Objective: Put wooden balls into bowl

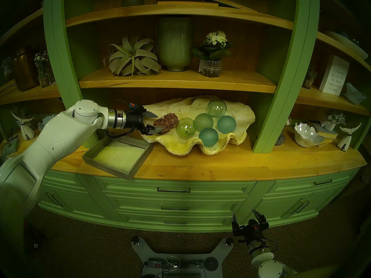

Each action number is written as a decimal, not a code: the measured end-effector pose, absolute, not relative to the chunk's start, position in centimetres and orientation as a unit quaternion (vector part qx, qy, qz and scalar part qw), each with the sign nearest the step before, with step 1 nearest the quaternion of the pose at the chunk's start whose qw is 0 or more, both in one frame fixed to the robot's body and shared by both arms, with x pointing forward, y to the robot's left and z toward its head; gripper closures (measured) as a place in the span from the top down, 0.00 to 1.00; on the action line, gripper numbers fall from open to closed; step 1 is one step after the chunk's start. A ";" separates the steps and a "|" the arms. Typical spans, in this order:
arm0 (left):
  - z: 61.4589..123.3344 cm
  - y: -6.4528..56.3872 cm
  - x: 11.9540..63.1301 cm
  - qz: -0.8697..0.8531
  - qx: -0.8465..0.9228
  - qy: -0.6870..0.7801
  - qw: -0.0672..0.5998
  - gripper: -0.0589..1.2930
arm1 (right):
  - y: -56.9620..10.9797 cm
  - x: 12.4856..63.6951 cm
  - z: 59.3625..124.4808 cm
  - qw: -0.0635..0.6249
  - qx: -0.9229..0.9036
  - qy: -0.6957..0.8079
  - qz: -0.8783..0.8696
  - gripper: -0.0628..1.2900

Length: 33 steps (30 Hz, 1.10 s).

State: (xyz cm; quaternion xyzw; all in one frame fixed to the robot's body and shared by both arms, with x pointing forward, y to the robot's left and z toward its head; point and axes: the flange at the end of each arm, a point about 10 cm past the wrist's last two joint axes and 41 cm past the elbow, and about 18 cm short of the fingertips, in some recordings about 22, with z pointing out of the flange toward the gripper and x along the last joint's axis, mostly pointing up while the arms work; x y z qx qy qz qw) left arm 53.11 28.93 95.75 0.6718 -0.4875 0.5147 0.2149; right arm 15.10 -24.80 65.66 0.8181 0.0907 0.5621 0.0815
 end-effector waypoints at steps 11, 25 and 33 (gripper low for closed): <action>97.6 31.6 51.1 0.524 0.656 -0.501 0.210 0.94 | -24.8 15.1 65.6 0.082 0.818 0.091 0.562 0.96; 98.2 39.5 47.3 0.526 0.668 -0.489 0.196 0.94 | -24.9 15.0 65.5 0.082 0.819 0.091 0.560 0.96; 98.6 43.2 44.8 0.519 0.673 -0.491 0.190 0.94 | -24.9 14.9 65.4 0.083 0.820 0.092 0.559 0.96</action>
